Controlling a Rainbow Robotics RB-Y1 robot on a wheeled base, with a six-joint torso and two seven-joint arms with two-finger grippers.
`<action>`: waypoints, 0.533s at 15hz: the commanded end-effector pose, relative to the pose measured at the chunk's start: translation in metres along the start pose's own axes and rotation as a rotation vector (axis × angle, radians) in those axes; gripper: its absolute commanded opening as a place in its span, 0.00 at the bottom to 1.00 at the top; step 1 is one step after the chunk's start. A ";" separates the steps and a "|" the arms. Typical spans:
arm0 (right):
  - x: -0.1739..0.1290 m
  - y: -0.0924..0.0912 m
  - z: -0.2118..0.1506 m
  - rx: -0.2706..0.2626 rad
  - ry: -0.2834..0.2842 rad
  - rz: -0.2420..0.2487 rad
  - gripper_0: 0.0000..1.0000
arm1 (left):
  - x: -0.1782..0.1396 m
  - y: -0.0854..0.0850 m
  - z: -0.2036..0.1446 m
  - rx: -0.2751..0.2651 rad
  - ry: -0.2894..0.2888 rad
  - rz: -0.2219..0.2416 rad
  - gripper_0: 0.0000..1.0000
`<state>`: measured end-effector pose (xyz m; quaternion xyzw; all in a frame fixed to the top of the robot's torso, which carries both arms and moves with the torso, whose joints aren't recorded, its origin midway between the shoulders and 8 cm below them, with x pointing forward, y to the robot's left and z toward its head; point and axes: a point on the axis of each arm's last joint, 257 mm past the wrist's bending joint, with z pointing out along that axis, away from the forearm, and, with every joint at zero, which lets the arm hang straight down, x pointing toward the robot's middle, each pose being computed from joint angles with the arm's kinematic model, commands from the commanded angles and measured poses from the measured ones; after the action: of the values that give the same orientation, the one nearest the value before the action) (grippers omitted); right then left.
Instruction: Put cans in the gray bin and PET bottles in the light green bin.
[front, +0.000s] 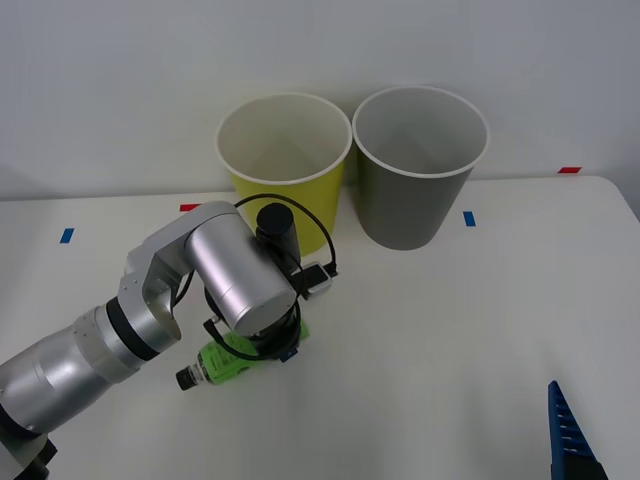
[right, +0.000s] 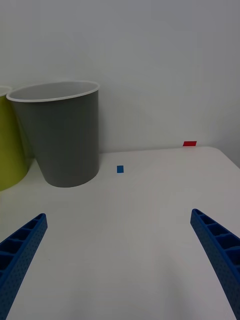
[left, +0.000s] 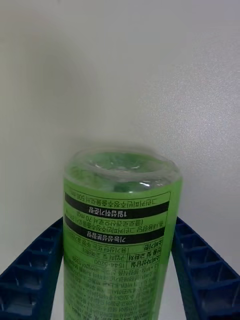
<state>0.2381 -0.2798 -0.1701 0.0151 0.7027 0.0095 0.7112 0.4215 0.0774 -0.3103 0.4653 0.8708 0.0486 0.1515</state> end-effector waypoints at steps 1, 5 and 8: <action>0.000 0.000 0.000 0.000 0.000 0.000 1.00 | 0.001 0.000 0.000 0.001 0.001 0.008 0.00; 0.000 0.000 0.000 0.000 0.000 0.000 1.00 | 0.000 -0.002 0.000 0.004 0.000 0.007 0.00; 0.000 0.000 0.000 0.000 0.000 0.000 1.00 | -0.003 -0.002 -0.003 -0.002 -0.012 0.002 0.00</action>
<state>0.2381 -0.2798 -0.1701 0.0151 0.7027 0.0095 0.7112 0.4199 0.0759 -0.3100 0.4659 0.8705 0.0465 0.1520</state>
